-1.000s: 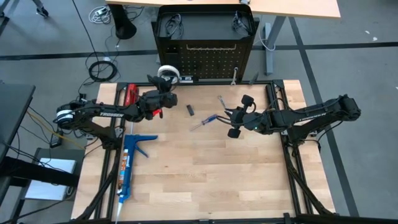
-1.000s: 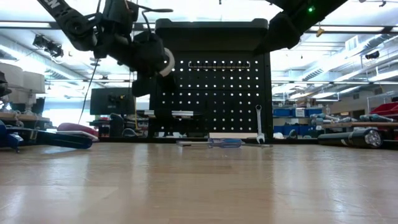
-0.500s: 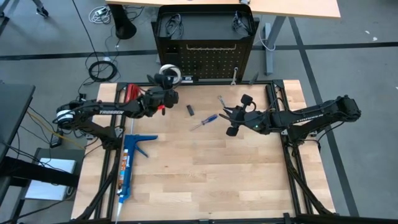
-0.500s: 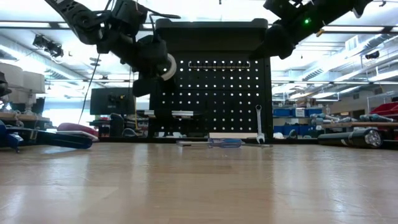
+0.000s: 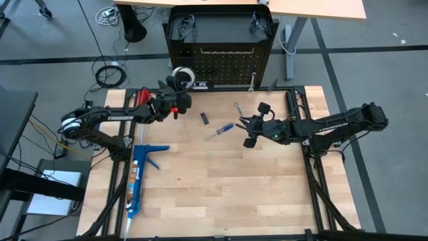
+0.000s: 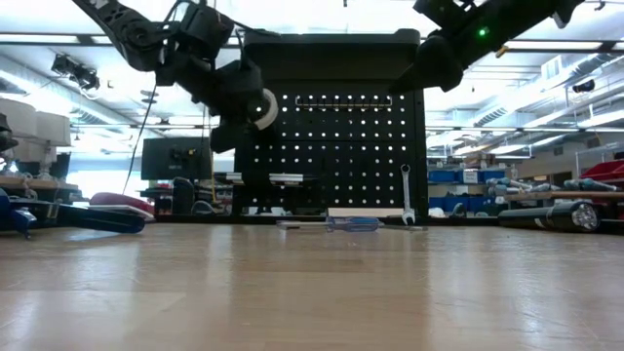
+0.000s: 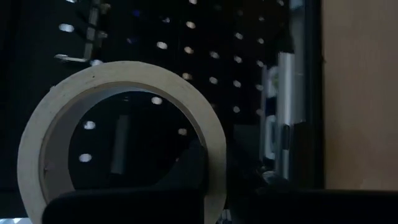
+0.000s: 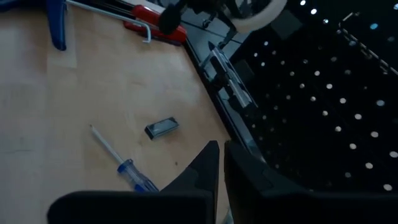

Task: Hang tools onto peg board
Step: Hang the tape onto the black pegboard

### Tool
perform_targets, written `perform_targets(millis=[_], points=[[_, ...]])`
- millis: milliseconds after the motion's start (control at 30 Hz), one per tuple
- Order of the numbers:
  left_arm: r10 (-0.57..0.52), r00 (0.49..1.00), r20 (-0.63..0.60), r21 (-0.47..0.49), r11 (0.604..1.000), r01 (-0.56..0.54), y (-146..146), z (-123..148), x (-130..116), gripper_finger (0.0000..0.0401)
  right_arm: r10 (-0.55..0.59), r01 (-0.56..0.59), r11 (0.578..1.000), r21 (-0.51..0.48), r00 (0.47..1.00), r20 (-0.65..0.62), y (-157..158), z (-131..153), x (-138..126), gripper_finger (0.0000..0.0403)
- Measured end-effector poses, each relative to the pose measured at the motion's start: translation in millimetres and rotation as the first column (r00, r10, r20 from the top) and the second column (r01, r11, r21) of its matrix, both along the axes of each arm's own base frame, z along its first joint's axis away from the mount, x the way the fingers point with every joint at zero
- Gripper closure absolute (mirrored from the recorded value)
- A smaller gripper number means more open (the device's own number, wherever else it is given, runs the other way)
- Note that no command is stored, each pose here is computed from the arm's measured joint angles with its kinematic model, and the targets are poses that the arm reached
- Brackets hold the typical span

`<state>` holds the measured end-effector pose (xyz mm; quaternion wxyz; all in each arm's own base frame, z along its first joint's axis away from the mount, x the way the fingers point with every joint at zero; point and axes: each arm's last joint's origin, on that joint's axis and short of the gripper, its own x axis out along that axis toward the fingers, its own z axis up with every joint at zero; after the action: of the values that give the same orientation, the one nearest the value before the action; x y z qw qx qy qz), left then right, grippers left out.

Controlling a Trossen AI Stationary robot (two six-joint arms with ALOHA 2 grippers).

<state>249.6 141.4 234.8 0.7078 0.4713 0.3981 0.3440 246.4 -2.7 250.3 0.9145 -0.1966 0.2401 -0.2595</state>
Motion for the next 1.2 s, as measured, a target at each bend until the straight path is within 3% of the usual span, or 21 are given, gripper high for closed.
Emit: perform_targets(millis=[467,1200], points=[[0.042,0.994,-0.102,0.013,0.999,-0.041,15,-11,21,0.0375,0.003,-0.003,1.0,-0.005,1.0,0.001,0,0,0,0.0375],[0.078,0.993,-0.089,-0.022,0.997,-0.08,23,-14,23,0.0375,0.004,-0.004,1.0,-0.005,1.0,0.0,0,0,0,0.038]])
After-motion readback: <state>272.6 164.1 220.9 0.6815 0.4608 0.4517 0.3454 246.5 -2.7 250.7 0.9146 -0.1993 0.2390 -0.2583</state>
